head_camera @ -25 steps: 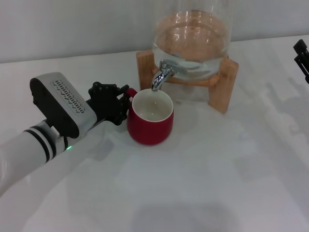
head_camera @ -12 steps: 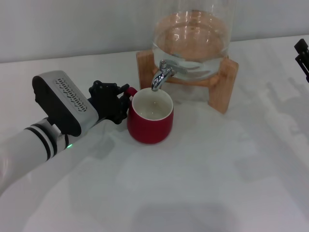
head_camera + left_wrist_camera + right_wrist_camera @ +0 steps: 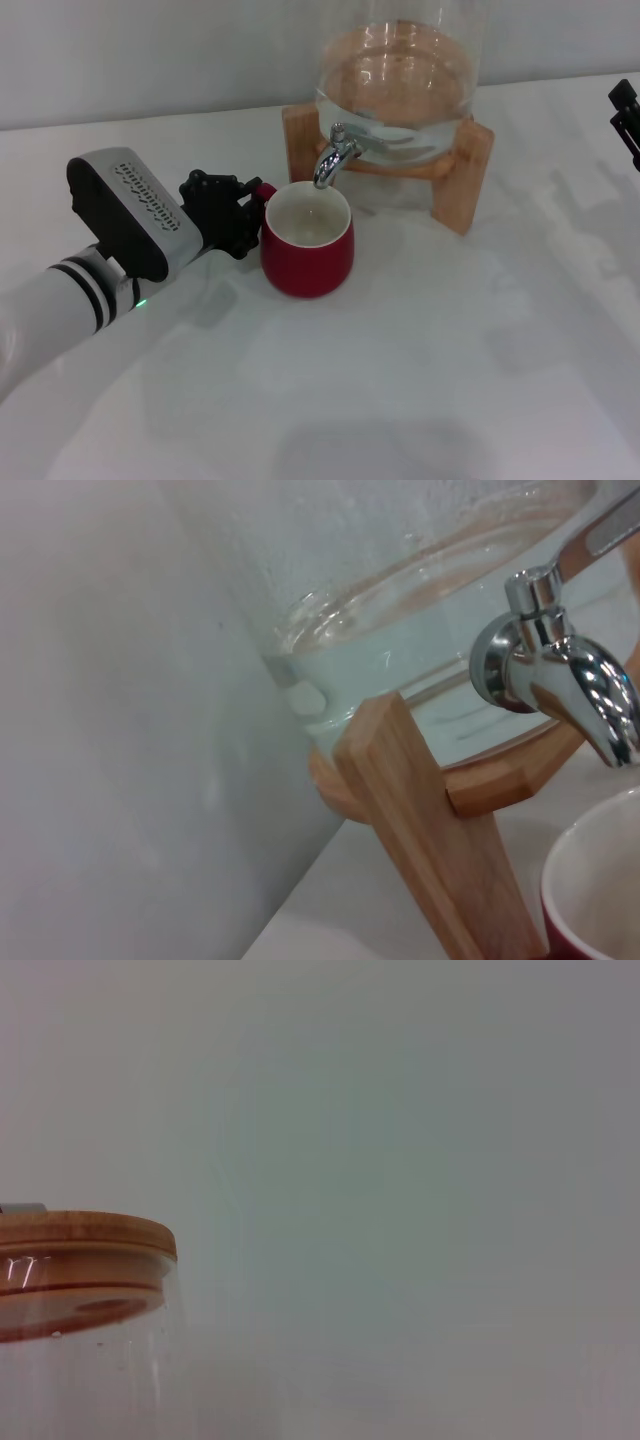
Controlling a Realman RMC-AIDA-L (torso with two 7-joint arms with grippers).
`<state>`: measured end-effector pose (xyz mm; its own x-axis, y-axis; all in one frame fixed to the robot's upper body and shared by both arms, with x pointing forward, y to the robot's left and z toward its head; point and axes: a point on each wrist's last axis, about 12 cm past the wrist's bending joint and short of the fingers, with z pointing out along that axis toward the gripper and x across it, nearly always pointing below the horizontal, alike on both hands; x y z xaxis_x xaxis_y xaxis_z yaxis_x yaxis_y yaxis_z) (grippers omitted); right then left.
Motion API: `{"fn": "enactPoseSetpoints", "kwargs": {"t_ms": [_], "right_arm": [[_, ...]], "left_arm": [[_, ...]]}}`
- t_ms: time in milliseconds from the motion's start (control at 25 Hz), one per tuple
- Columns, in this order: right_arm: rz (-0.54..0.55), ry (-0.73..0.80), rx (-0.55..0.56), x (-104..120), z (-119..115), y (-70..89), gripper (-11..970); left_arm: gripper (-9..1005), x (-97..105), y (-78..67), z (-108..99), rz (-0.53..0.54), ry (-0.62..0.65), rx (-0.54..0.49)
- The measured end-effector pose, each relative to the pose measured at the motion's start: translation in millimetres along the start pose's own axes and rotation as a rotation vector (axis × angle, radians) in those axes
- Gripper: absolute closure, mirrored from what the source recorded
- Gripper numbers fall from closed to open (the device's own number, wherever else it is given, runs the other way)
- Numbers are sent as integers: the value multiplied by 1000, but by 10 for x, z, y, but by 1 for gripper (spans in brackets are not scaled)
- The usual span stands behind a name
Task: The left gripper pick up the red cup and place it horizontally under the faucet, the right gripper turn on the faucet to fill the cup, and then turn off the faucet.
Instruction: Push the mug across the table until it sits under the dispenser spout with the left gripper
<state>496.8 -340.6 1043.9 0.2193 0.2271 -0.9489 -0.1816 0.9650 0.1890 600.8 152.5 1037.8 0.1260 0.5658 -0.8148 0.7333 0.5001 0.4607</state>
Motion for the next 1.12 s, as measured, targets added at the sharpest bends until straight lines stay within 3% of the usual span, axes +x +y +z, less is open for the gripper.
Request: {"fn": "enactPoseSetpoints", "kwargs": {"t_ms": [520, 1120], "right_arm": [[0, 7, 3, 8, -32, -6, 237], [-5, 19, -12, 16, -53, -3, 237]], "left_arm": [[894, -136, -42, 79, 34, -39, 32], [894, -89, -75, 57, 43, -23, 29]]}}
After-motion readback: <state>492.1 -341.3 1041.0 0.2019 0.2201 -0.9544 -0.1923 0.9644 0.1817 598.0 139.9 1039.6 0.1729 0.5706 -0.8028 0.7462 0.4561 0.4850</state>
